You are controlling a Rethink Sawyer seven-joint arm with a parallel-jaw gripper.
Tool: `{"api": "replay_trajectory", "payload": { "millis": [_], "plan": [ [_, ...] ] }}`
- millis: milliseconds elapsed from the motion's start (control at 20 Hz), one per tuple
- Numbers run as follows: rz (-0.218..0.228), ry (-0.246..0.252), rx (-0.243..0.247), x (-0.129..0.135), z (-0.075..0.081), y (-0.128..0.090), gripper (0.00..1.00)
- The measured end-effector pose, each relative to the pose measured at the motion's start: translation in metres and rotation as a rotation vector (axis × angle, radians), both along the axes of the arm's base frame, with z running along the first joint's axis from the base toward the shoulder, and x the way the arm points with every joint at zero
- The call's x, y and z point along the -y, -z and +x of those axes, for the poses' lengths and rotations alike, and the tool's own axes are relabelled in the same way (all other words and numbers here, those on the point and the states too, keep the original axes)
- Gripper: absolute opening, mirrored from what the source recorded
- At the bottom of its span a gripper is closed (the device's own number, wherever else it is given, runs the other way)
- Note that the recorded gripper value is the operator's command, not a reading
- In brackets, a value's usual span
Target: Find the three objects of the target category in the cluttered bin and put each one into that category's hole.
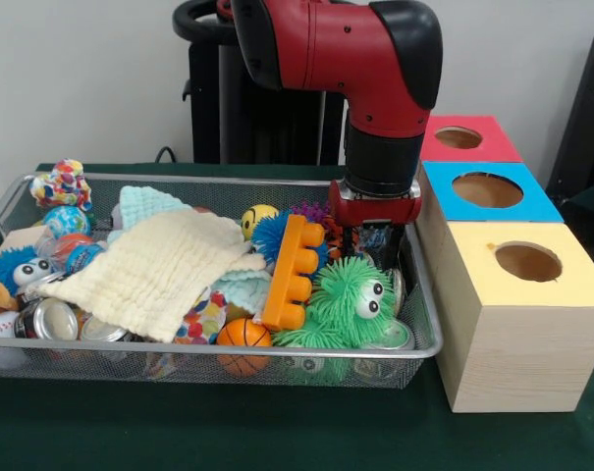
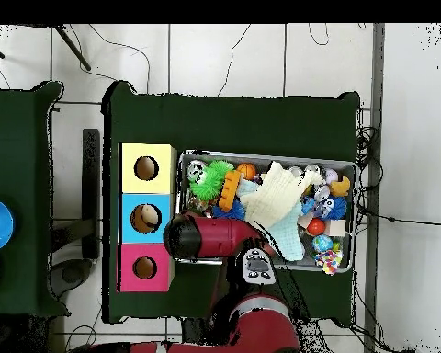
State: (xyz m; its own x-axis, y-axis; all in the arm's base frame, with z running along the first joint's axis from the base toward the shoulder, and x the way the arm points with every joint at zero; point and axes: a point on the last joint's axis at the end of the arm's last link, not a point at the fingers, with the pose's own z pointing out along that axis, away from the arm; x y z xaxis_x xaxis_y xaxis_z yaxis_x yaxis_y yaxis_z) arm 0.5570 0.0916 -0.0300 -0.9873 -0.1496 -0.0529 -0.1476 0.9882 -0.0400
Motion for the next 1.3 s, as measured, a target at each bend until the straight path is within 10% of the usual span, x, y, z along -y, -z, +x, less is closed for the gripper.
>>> {"api": "replay_trajectory", "payload": {
  "millis": [1250,1300],
  "plan": [
    [0.001,0.001,-0.002,0.0006,-0.0002,0.0013,1.0],
    [0.002,0.001,-0.003,0.0001,-0.0006,0.0019,0.0]
  ]
}}
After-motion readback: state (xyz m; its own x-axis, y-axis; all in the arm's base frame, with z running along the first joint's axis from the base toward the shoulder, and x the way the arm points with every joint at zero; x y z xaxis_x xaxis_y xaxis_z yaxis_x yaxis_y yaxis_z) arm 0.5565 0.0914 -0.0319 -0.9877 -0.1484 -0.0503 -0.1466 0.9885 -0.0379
